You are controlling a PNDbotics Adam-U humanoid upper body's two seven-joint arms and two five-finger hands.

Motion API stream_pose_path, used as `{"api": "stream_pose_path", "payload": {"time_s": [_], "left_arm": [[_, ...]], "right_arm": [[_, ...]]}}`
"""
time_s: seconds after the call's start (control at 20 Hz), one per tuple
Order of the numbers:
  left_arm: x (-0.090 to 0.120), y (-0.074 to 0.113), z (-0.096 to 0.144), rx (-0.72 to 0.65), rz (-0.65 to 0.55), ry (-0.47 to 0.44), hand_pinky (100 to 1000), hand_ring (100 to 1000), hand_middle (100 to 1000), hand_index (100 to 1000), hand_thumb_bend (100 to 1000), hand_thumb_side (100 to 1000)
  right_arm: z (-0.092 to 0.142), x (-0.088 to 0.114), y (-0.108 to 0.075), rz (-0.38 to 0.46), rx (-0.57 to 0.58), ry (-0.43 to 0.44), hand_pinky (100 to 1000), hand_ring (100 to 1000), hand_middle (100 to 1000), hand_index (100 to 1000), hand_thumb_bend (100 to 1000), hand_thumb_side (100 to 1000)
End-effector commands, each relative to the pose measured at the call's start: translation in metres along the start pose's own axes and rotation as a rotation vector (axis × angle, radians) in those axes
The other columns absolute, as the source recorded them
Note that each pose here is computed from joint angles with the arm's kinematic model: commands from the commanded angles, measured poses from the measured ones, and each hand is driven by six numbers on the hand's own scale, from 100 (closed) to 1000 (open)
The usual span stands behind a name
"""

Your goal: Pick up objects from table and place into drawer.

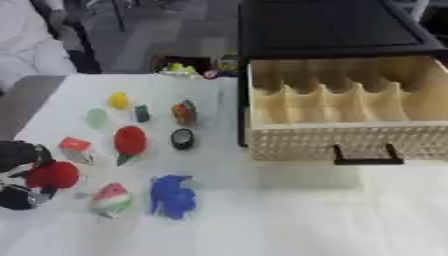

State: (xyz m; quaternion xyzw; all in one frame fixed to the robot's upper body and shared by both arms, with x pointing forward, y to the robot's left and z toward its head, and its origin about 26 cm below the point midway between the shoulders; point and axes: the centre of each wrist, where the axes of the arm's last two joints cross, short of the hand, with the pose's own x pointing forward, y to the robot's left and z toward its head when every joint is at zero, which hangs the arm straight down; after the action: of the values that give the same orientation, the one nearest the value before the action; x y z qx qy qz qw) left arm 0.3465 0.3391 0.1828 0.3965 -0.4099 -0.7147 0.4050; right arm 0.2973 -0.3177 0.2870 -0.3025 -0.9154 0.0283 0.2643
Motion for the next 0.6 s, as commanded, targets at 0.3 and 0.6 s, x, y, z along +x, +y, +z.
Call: {"api": "stream_pose_path", "payload": {"time_s": [0.3, 0.6], "left_arm": [[0.001, 0.043, 0.025, 0.069, -0.074, -0.046, 247, 452, 447, 610, 100, 339], [0.013, 0.074, 0.035, 0.131, -0.073, -0.113, 228, 441, 437, 600, 100, 321]], "right_arm": [[-0.005, 0.006, -0.005, 0.007, -0.009, -0.021, 233, 401, 400, 739, 381, 714], [-0.004, 0.006, -0.004, 0.005, -0.005, -0.012, 238, 404, 403, 739, 369, 710]]}}
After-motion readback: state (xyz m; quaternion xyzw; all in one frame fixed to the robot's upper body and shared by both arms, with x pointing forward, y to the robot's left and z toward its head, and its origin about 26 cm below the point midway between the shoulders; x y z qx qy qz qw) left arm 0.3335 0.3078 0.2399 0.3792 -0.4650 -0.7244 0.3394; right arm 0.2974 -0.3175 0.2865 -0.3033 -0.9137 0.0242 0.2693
